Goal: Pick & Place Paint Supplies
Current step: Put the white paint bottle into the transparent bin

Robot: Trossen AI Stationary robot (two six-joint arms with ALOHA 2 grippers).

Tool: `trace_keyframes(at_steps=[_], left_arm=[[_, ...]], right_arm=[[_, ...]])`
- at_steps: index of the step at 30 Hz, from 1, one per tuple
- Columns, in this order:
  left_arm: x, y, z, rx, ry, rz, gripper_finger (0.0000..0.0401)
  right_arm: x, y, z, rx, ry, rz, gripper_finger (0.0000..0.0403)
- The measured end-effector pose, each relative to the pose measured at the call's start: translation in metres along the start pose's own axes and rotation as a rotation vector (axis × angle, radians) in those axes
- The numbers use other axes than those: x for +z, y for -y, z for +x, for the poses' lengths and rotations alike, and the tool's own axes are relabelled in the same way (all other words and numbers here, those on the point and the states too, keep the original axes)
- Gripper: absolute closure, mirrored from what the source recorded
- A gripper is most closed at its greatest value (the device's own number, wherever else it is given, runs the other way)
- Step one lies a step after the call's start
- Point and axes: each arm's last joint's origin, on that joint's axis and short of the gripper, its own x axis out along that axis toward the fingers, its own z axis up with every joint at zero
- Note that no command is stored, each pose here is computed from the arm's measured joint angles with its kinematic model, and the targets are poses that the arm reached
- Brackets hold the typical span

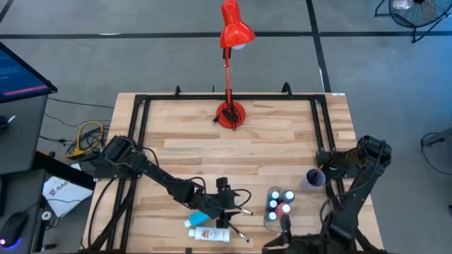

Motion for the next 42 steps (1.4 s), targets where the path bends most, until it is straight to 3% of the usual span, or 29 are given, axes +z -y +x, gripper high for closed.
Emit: trace_keyframes(at_steps=[10, 14, 16, 21, 25, 28, 32, 36, 42], left_arm=[[-0.015, -0.012, 0.02, -0.088, -0.119, 0.021, 0.0155], [-0.018, -0.014, 0.017, -0.09, -0.176, 0.001, 0.0172], [-0.012, -0.015, 0.01, -0.141, -0.183, -0.003, 0.0178], [0.008, -0.035, -0.02, -0.199, -0.266, -0.088, 0.0186], [0.034, -0.05, -0.06, -0.213, -0.246, -0.152, 0.0192], [0.037, -0.058, -0.085, -0.232, -0.324, -0.223, 0.0198], [0.027, -0.056, -0.108, -0.197, -0.466, -0.311, 0.0205], [0.007, -0.037, -0.114, -0.224, -0.564, -0.36, 0.0208], [-0.029, -0.017, -0.119, -0.129, -0.606, -0.385, 0.0208]], right_arm=[[0.001, 0.012, 0.011, -0.038, -0.02, 0.107, 0.0189], [0.001, 0.017, 0.016, -0.031, -0.029, 0.146, 0.0139], [0.002, 0.018, 0.017, -0.034, -0.03, 0.154, 0.0126], [0.001, 0.016, 0.015, -0.028, -0.028, 0.165, 0.0117], [0.002, 0.016, 0.016, -0.028, -0.024, 0.171, 0.0117], [0.003, 0.021, 0.02, -0.043, -0.027, 0.177, 0.0117], [0.003, 0.027, 0.025, -0.061, -0.031, 0.189, 0.0117], [0.003, 0.031, 0.028, -0.078, -0.042, 0.232, 0.0117], [0.004, 0.036, 0.032, -0.091, -0.04, 0.253, 0.0117]])
